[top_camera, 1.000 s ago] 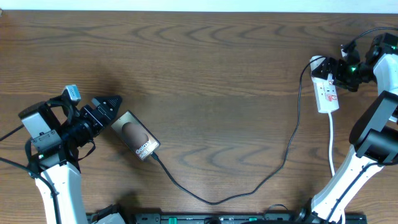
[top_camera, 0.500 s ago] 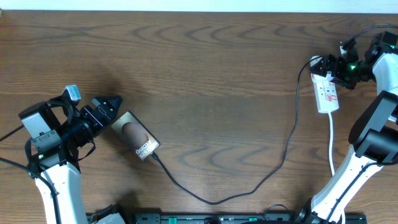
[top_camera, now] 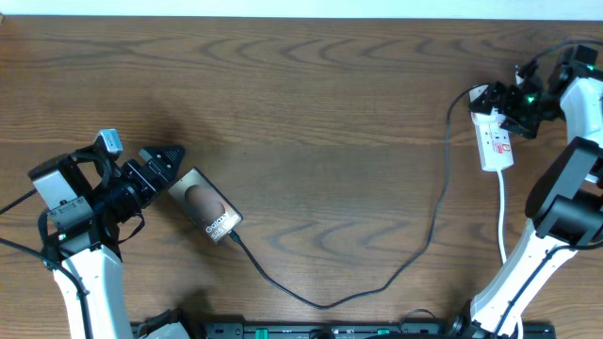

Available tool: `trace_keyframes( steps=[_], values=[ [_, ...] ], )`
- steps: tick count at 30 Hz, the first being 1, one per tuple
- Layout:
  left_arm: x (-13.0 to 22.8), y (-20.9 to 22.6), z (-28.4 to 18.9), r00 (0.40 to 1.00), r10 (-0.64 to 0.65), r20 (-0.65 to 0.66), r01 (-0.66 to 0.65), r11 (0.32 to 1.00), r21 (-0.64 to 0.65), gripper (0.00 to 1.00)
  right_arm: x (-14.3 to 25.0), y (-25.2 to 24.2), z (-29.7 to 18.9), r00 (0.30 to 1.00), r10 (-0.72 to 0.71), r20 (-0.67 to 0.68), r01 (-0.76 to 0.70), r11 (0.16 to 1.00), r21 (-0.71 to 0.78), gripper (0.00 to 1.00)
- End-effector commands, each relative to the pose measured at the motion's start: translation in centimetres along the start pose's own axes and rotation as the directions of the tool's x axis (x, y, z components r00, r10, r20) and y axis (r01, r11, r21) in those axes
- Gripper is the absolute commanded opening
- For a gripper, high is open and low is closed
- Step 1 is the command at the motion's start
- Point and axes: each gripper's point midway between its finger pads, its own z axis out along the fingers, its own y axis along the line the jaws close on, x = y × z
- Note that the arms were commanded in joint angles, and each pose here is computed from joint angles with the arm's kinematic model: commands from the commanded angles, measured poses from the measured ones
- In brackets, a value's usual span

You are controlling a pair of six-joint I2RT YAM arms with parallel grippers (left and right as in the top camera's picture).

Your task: Plug charger to phone and switch on socket

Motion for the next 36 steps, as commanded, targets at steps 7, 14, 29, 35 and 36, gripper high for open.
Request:
trace_keyframes(
  steps=[7,14,29,35,36],
  values=[
    [-0.1,0.0,-0.1,1.000,-0.006,0.006,0.006,1.000,-0.008,0.86,1.6,-3.9,-4.1,0.991,0.129,0.021,-0.129,0.952,0.277,0.99],
    [-0.1,0.1,-0.1,1.000,-0.006,0.008,0.007,1.000,-0.012,0.86,1.5,0.2,-12.7,0.975,0.120,0.188,-0.165,0.955,0.247,0.99],
    [-1.1,4.0,-0.6,0.996,-0.021,0.084,0.040,0.973,-0.229,0.86,8.3,10.7,-29.4,0.846,0.137,0.516,-0.187,0.981,0.046,0.99],
    [-1.1,4.0,-0.6,0.996,-0.021,0.085,0.040,0.973,-0.229,0.86,9.5,11.7,-31.5,0.817,0.113,0.566,-0.162,0.986,0.036,0.99],
    [-1.1,4.0,-0.6,0.996,-0.020,0.085,0.040,0.973,-0.229,0.86,9.6,11.7,-31.6,0.815,0.112,0.569,-0.160,0.986,0.035,0.99]
  ],
)
